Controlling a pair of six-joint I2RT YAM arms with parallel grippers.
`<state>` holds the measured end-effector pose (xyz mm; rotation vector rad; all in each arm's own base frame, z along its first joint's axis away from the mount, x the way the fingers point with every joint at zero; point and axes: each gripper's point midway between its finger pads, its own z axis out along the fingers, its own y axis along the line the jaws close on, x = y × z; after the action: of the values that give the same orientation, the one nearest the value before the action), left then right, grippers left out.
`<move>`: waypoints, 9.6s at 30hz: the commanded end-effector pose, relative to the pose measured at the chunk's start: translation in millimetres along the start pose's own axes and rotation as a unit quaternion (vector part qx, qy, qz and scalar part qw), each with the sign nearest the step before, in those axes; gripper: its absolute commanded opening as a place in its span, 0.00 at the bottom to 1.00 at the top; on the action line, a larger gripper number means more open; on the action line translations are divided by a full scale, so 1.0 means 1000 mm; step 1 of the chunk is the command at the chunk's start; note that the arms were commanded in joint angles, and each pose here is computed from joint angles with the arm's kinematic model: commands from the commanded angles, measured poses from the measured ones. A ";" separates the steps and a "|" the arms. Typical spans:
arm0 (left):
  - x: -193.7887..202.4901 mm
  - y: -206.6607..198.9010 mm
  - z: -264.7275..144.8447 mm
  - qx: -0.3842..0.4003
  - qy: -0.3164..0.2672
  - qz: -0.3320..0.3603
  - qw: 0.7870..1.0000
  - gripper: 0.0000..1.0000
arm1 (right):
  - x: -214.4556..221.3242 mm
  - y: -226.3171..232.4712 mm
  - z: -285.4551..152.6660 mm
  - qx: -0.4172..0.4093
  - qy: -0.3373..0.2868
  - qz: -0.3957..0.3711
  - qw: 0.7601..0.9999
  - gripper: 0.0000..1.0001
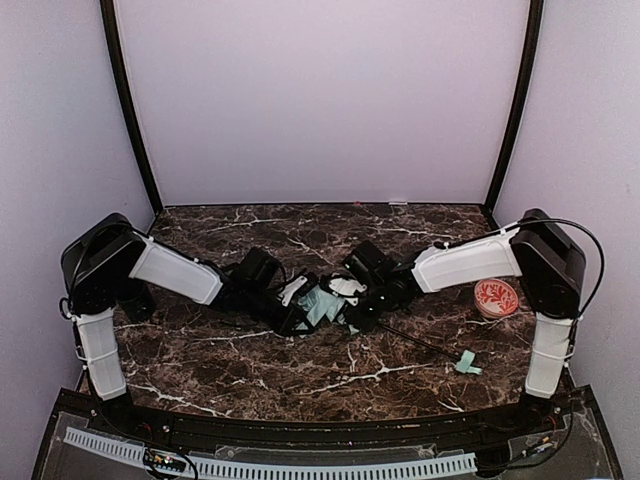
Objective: Put away the umbrella
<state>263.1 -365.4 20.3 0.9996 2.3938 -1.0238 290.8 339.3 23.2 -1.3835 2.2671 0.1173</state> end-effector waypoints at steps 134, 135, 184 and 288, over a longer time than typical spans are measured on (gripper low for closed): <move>0.040 -0.122 -0.126 -0.072 -0.133 0.446 0.882 0.52 | 0.018 0.145 -0.050 -0.385 0.052 -0.185 0.903 0.03; 0.043 -0.125 -0.120 -0.059 -0.117 0.451 0.883 0.54 | 0.015 0.144 -0.049 -0.400 0.055 -0.171 0.899 0.07; 0.080 -0.026 -0.110 -0.177 0.011 -0.208 0.962 0.72 | 0.151 -0.114 -0.164 0.207 0.018 0.519 0.829 0.69; -0.024 0.018 -0.160 -0.227 0.006 0.034 0.973 0.86 | -0.061 -0.076 -0.044 0.055 -0.074 0.534 0.841 0.68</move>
<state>286.5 -262.5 131.0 0.9477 2.3883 -0.4541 313.7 344.1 46.7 -0.7225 2.7189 0.1464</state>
